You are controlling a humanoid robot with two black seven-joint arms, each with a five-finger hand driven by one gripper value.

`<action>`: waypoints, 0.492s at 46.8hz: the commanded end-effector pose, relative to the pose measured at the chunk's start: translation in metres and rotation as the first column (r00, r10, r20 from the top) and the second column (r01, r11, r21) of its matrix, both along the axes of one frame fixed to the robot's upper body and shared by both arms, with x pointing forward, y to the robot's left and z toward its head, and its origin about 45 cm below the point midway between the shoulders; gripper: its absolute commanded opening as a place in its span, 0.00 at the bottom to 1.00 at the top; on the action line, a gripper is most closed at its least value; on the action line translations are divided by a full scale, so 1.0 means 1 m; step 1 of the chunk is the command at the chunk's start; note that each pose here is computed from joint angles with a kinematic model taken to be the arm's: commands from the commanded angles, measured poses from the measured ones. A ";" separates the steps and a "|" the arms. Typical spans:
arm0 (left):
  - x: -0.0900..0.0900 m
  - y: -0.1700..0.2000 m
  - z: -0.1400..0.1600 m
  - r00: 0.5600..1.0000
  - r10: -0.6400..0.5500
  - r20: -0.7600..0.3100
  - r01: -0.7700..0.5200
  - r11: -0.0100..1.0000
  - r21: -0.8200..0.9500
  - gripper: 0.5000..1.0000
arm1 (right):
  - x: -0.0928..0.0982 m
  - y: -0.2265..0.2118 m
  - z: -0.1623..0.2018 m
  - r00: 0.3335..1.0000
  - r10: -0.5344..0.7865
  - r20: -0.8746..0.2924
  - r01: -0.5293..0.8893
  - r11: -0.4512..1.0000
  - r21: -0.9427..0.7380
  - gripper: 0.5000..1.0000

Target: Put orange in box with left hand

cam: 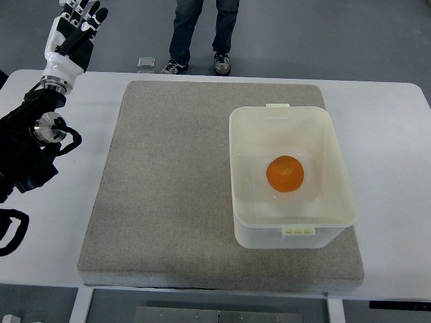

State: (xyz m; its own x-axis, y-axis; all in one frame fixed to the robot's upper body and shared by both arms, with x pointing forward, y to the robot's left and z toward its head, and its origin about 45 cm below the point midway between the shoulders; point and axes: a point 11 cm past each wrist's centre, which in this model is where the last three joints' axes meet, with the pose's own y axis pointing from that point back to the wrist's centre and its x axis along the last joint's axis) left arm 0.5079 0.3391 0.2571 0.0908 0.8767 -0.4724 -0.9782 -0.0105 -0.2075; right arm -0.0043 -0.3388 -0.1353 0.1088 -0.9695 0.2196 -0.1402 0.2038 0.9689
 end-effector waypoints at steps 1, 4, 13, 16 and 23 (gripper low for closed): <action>0.003 -0.005 -0.010 0.996 0.036 -0.077 -0.039 0.999 -0.036 0.98 | 0.000 0.000 0.000 1.000 -0.001 0.001 0.001 1.000 0.000 0.86; 0.004 -0.010 -0.012 0.996 0.034 -0.088 -0.038 0.998 -0.049 0.98 | 0.000 0.000 0.000 1.000 -0.001 0.001 0.001 1.000 0.000 0.86; 0.003 -0.012 -0.011 0.997 0.013 -0.072 -0.019 0.997 -0.072 0.98 | 0.000 0.000 0.000 1.000 0.001 0.000 -0.001 1.000 0.000 0.86; 0.003 -0.010 -0.011 0.997 0.021 -0.069 -0.028 0.995 -0.092 0.98 | 0.000 0.000 0.000 1.000 -0.001 0.001 0.001 1.000 0.000 0.86; 0.002 -0.001 -0.009 0.997 0.056 -0.061 -0.064 0.987 -0.146 0.98 | 0.000 0.000 0.000 1.000 -0.001 0.001 0.001 1.000 0.000 0.86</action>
State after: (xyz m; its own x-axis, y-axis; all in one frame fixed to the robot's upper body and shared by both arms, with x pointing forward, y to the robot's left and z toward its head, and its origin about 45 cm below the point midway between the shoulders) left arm 0.5103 0.3343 0.2469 0.0185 0.8120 -0.5834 -0.9870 -0.0785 -0.1405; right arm -0.0042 -0.3388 -0.1353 0.1082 -0.9696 0.2197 -0.1404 0.2039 0.9689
